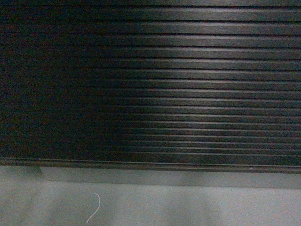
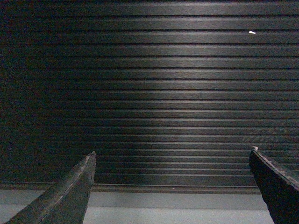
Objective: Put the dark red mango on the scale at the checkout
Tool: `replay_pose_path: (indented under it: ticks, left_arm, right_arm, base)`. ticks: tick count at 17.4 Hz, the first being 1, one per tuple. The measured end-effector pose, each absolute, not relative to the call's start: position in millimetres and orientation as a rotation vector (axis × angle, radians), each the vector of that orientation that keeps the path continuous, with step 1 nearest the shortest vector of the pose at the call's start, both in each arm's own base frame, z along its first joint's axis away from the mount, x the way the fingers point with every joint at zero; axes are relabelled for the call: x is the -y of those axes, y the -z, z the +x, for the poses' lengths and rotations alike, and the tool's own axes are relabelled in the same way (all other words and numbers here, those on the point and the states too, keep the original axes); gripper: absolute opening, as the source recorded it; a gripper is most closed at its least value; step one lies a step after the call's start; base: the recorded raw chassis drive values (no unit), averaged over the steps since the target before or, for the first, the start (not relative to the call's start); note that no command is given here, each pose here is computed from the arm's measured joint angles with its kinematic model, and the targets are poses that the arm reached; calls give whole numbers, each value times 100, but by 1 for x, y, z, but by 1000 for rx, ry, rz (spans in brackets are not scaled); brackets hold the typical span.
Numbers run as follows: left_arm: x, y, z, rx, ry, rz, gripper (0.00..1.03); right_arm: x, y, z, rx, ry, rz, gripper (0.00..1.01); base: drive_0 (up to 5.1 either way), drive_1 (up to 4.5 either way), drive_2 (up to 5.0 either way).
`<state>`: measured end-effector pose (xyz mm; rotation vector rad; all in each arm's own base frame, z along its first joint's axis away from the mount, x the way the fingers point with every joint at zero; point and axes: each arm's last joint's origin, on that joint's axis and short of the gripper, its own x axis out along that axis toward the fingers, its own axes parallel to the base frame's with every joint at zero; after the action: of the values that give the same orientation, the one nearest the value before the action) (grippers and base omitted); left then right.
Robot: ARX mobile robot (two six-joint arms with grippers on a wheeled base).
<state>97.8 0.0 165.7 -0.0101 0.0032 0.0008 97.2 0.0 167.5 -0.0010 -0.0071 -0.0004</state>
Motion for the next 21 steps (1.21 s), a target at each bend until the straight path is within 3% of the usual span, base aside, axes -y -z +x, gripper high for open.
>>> replay_pose_path:
  ticks: [8,21]
  left_arm:
    - [0,-166,98,-5,0,-10,98]
    - [0,-165,98,-6,0,-10,98]
  right_arm:
    - [0,-167,97,2,0,-1,98]
    - [0,-167,97,2,0,-1,98]
  base:
    - [7,325,-311]
    - [0,0,0]
